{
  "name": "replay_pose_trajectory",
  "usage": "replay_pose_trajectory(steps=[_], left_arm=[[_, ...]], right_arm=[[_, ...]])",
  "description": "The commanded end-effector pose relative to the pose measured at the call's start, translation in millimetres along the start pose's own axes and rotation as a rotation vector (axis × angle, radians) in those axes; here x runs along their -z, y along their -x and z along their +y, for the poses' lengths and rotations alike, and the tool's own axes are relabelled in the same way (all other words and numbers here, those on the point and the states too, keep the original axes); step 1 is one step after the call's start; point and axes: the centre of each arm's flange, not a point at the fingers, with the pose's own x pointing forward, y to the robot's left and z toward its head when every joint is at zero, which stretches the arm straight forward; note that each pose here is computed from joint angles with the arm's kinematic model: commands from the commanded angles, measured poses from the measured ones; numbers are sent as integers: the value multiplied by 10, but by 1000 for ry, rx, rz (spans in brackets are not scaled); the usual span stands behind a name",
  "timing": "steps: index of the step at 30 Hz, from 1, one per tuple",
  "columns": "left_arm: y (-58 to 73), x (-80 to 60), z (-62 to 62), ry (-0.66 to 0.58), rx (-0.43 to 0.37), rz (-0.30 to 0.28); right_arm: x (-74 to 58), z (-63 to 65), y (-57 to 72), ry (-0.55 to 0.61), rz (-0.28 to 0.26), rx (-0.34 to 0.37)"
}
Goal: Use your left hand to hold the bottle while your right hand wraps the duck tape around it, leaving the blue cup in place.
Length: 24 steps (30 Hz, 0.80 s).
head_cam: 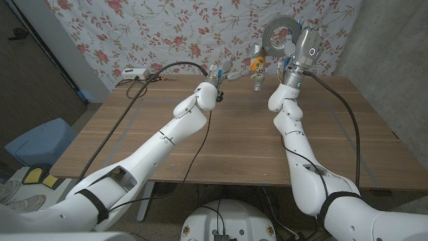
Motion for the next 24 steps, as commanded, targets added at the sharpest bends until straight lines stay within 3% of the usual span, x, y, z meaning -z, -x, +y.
replay_pose_trajectory(steps=[1,16,24], left_arm=[[-134,125,-71,257,95,-38],[-447,201,-321,534,165,-78],[-519,196,-420,621,118,-72]], right_arm=[[-173,50,-40,-35,-37,-3],[-277,102,-29,-45,-79,-18],[-345,41,-24,-76,-102,-6]])
